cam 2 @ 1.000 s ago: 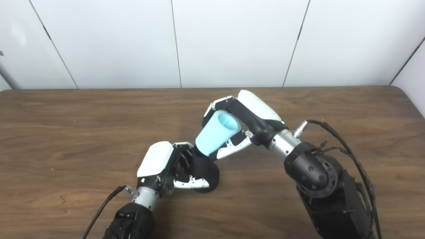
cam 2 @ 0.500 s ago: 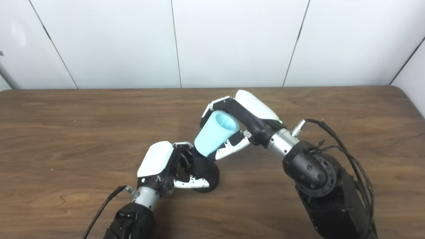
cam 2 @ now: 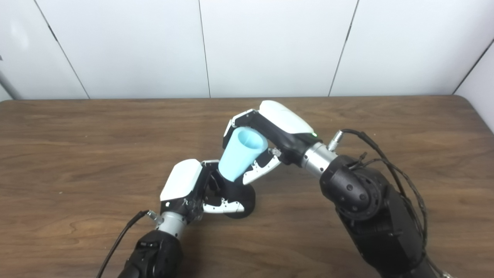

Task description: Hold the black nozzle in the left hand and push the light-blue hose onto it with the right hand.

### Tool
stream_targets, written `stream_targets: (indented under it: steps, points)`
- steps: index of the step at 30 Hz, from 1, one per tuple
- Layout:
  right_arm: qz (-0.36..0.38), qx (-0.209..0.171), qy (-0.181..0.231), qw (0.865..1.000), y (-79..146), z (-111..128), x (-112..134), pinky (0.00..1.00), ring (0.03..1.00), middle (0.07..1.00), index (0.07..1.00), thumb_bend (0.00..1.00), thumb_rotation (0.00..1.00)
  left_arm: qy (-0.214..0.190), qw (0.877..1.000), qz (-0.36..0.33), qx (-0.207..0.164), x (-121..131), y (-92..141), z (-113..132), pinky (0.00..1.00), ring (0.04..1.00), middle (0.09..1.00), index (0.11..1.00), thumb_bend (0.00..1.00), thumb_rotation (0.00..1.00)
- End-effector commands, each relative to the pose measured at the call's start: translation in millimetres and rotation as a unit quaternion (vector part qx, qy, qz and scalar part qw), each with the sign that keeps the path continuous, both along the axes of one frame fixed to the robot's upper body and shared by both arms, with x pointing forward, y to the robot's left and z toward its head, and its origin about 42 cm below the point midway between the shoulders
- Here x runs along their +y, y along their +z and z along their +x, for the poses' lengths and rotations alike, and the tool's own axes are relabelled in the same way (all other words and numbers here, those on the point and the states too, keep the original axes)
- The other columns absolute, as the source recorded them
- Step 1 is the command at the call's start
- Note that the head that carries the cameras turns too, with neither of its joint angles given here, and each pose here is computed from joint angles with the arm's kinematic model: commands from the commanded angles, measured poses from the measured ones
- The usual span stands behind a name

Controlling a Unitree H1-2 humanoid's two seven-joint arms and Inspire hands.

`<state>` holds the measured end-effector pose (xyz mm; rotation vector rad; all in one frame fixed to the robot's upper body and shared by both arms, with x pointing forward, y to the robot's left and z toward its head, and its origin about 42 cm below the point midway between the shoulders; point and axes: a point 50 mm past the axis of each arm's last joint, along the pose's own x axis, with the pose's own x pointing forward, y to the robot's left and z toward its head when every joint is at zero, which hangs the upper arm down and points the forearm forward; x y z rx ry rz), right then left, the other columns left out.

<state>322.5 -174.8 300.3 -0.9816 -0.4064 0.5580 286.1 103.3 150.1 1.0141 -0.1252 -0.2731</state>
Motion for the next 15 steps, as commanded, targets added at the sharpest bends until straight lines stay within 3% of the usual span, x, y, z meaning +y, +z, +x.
stream_targets:
  steps: [1,7,11,15]
  points:
    - [-0.009,-0.027,0.019,0.999,13.8,-0.8,7.6,0.40,0.398,0.522,0.468,0.50,0.00,-0.026,0.997,0.026,0.068,-7.6,-21.8,-11.0,0.43,0.435,0.451,0.484,0.50,0.00]
    - [-0.036,-0.024,0.022,0.999,14.3,0.4,13.4,0.38,0.414,0.542,0.476,0.50,0.00,-0.027,0.997,0.021,0.068,-8.9,-21.4,-12.1,0.43,0.441,0.444,0.487,0.50,0.00]
    - [-0.072,-0.029,0.037,0.996,17.6,0.4,18.8,0.32,0.407,0.544,0.489,0.49,0.00,-0.027,0.997,0.020,0.072,-9.6,-21.6,-13.1,0.45,0.461,0.471,0.485,0.50,0.00]
    - [-0.111,-0.027,0.051,0.992,20.8,2.2,21.7,0.27,0.395,0.527,0.520,0.49,0.00,-0.028,0.997,0.021,0.073,-10.4,-21.8,-14.0,0.44,0.427,0.438,0.486,0.50,0.00]
